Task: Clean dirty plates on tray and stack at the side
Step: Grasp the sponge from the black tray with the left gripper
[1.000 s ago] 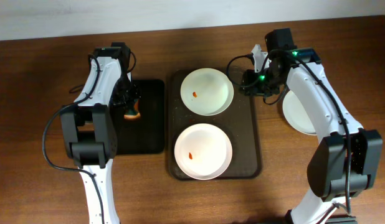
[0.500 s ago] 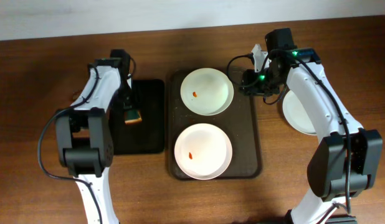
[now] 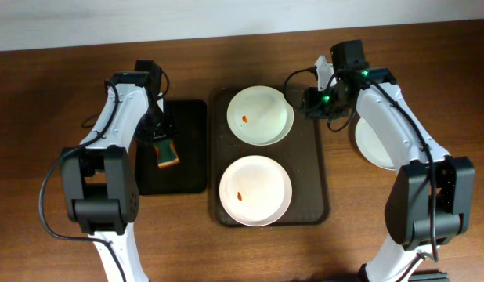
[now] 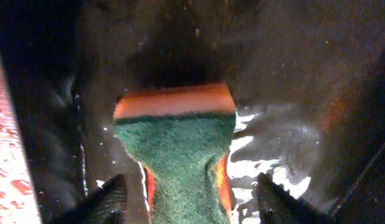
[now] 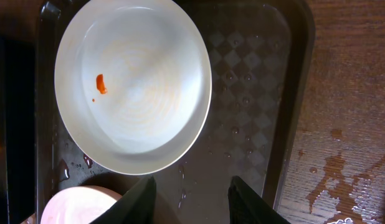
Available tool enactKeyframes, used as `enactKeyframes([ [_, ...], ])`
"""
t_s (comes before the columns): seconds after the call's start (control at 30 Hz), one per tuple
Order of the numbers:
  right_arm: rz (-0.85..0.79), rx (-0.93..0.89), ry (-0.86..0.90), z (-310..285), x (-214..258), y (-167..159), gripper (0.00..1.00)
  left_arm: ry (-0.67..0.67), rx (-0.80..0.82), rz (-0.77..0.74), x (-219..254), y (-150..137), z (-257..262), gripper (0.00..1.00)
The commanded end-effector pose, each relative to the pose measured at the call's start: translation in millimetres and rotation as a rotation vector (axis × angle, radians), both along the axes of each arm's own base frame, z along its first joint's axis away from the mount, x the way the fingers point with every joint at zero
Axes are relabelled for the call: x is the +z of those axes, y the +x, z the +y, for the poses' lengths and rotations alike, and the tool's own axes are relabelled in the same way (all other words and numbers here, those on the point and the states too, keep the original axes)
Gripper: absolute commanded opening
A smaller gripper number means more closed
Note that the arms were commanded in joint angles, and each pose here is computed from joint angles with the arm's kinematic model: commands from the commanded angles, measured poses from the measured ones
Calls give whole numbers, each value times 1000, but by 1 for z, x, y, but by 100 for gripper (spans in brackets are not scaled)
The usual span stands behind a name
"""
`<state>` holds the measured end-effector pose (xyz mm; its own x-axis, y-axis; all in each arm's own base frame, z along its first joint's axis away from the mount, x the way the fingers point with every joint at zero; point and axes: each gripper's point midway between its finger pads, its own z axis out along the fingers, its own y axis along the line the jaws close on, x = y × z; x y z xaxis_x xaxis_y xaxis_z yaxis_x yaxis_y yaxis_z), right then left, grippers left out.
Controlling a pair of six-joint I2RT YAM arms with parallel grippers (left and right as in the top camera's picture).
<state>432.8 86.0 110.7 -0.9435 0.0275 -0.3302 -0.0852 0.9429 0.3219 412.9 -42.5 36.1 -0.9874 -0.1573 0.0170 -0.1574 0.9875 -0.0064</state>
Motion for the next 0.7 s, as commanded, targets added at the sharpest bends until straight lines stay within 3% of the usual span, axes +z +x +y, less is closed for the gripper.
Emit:
enactKeyframes([
  [0.0,13,1,-15,-2,-7,-2,40,33,-4,2,-8,-2,4,42],
  [0.07,13,1,-14,-2,-7,-2,40,28,-7,29,-27,-10,1,45],
  [0.1,13,1,-14,-2,-7,-2,40,27,-10,33,-37,-14,0,38],
  [0.17,12,1,-14,-2,-7,-2,40,2,-10,42,-42,-18,-5,0],
  [0.3,-30,62,-35,0,-9,5,40,-67,-10,12,-18,-3,-17,0],
  [0.4,-42,112,-53,0,-25,13,40,-113,-21,-55,26,21,-28,0],
  [0.53,36,148,-52,16,-73,12,40,-337,-115,-174,69,47,-68,0],
  [0.67,65,134,-73,24,-110,19,36,-295,-160,-219,71,55,-80,0],
])
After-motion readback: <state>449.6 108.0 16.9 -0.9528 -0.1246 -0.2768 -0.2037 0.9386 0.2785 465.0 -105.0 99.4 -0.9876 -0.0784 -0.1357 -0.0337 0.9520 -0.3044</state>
